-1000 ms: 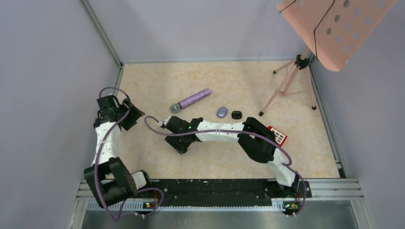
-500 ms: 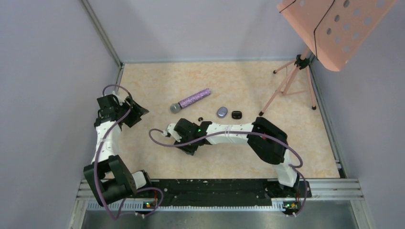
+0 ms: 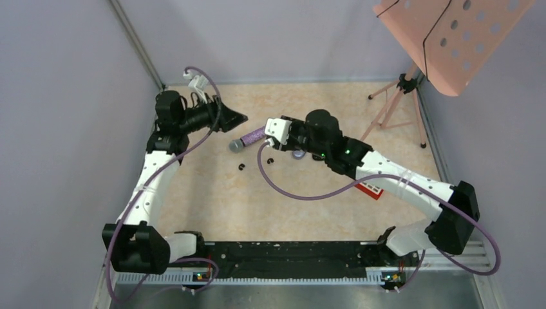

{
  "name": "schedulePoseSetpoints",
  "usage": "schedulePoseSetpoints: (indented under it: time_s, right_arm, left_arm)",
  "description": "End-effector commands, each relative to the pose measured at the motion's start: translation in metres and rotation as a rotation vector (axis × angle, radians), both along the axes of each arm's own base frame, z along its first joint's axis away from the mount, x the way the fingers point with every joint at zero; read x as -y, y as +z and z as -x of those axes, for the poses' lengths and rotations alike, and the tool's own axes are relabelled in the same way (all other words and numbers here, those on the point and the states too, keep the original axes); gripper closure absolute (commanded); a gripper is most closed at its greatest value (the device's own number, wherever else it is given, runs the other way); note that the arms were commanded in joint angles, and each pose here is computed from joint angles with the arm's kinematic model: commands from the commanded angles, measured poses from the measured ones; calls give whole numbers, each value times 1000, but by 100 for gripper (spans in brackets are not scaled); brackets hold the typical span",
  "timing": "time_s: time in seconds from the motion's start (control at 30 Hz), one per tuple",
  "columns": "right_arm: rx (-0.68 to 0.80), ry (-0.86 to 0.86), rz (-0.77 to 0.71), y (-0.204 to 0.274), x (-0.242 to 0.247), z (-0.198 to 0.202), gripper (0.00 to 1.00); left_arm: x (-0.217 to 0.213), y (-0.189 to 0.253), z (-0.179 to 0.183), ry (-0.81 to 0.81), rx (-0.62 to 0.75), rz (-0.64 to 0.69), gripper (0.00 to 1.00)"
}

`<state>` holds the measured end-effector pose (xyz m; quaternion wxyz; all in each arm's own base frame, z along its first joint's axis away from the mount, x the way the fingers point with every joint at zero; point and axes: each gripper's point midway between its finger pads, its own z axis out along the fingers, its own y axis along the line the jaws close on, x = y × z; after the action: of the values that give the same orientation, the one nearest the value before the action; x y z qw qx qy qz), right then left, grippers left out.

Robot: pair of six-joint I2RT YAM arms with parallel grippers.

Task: Insert the wireless bluetooth earbuds into the charging case
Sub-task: Pick up the charging case at the center of the board.

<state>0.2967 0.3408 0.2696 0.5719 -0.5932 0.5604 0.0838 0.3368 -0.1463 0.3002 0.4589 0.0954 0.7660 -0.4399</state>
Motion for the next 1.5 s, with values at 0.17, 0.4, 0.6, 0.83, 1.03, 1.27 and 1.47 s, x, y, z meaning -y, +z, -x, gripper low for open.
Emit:
schedulePoseSetpoints:
  time_s: [0.17, 0.4, 0.6, 0.83, 1.03, 1.27, 1.47]
  right_arm:
    - [295, 14, -23, 68, 7, -35, 69]
    - [334, -3, -40, 76, 3, -43, 69]
    - [341, 9, -40, 76, 2, -43, 69]
    - [339, 18, -49, 74, -1, -42, 69]
    - [341, 21, -54, 73, -4, -44, 69]
    - [286, 29, -40, 67, -5, -43, 47]
    - [-108, 58, -16, 48, 28, -30, 7]
  left_arm:
    - [68, 54, -1, -258, 270, 22, 39]
    - [93, 38, 2, -340, 263, -10, 40]
    - [103, 30, -2, -369, 249, -17, 48]
    - [115, 26, 3, -443, 254, -12, 65]
    - [120, 23, 2, -494, 236, 2, 75]
    - [122, 29, 6, -553, 300, 20, 100]
    - [113, 21, 1, -564, 372, -20, 100]
